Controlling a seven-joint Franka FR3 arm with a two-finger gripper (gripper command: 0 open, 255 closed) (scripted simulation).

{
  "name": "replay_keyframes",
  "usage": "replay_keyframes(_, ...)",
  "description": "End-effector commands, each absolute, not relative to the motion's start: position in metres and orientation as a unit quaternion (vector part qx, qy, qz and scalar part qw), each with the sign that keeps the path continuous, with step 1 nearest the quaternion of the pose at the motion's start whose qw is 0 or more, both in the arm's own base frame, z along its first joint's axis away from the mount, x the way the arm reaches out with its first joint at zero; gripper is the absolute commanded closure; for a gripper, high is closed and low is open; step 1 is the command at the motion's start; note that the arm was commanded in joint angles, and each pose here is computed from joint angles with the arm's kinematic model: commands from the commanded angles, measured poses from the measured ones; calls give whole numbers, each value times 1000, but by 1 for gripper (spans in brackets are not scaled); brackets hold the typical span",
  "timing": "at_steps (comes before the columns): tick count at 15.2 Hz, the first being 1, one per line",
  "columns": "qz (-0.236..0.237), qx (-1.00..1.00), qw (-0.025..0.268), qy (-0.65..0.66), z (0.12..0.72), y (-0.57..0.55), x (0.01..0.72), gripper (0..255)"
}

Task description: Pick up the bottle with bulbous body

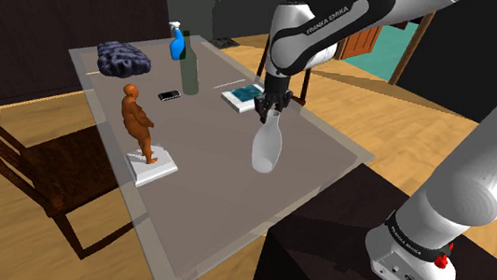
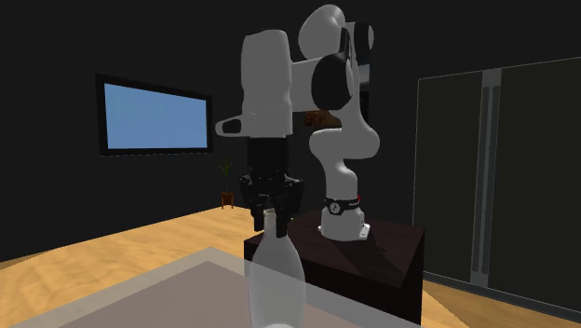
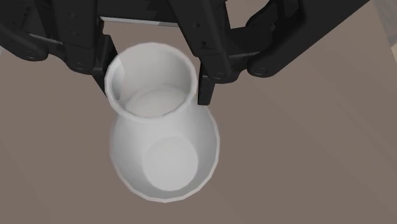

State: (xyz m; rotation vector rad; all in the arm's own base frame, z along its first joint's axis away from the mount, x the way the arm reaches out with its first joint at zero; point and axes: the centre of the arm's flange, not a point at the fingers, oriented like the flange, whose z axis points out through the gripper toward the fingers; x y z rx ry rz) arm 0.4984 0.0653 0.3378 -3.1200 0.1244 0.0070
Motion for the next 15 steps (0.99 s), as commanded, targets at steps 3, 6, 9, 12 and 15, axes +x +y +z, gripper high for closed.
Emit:
replay_keyframes(3, 2, -999, 10, 40, 357, 65, 498, 255)
replay_keyframes(6, 2, -999, 10, 40, 373, 65, 498, 255)
replay_keyframes(9, 2, -999, 10, 40, 389, 65, 498, 255)
replay_keyframes(12, 2, -999, 10, 40, 405, 65, 498, 255)
replay_keyframes(15, 2, -999, 10, 40, 411, 65, 498, 255)
